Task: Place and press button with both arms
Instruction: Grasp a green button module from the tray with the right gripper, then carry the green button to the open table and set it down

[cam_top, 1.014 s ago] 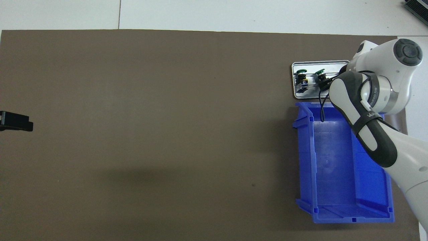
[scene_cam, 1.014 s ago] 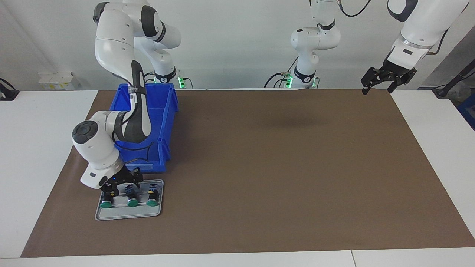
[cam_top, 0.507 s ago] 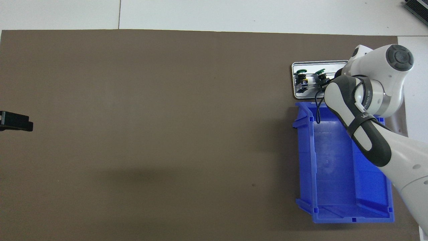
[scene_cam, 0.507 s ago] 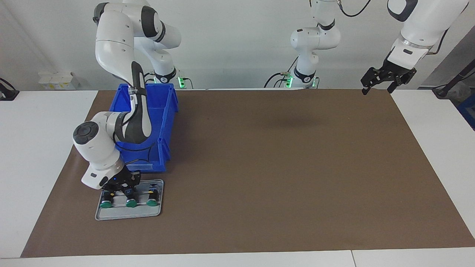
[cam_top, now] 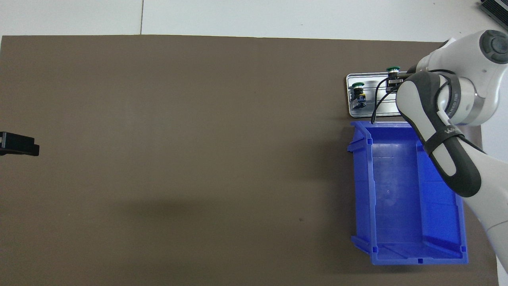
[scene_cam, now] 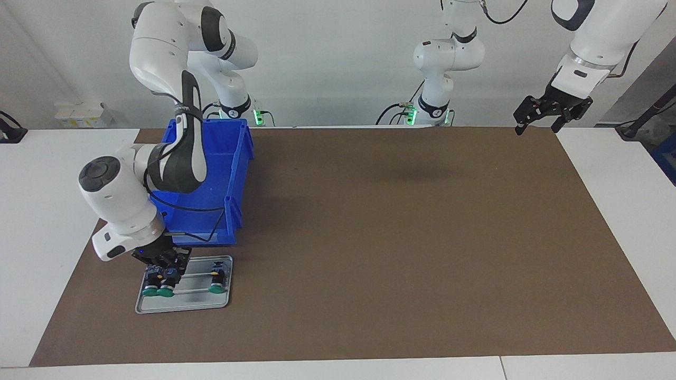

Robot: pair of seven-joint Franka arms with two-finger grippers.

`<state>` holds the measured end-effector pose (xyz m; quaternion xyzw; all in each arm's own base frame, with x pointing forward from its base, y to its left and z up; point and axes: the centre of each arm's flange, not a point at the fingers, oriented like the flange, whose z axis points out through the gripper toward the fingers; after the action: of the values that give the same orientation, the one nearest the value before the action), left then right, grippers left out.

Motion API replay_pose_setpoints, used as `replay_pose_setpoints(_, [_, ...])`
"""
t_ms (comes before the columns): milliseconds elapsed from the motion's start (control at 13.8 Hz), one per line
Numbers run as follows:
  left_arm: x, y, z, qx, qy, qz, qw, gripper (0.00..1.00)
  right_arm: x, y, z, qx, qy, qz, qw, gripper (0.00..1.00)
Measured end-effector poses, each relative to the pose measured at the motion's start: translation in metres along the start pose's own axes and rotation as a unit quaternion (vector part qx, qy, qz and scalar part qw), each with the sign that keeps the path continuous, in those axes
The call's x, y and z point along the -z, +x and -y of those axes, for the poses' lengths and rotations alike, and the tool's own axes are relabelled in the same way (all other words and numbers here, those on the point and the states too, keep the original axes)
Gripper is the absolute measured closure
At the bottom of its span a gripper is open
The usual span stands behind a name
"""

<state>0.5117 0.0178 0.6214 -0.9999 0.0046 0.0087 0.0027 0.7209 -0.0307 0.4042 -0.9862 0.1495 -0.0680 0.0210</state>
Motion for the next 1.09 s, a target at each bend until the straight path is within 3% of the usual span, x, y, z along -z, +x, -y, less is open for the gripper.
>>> replay_pose_setpoints(217, [0.000, 0.000, 0.000, 0.000, 0.000, 0.000, 1.000, 0.00, 0.040, 0.001, 0.028, -0.190, 0.009, -0.005, 0.982, 0.67])
replay_pose_setpoints(507, [0.000, 0.000, 0.000, 0.000, 0.000, 0.000, 1.000, 0.00, 0.051, -0.041, 0.132, -0.382, 0.002, 0.016, 0.924, 0.67])
replay_pose_setpoints(724, [0.000, 0.000, 0.000, 0.000, 0.000, 0.000, 1.000, 0.00, 0.052, -0.096, 0.226, -0.487, -0.008, 0.004, 0.873, 0.67])
replay_pose_setpoints(1087, [0.000, 0.000, 0.000, 0.000, 0.000, 0.000, 1.000, 0.00, 0.029, -0.202, 0.353, -0.566, -0.028, -0.029, 0.823, 0.67])
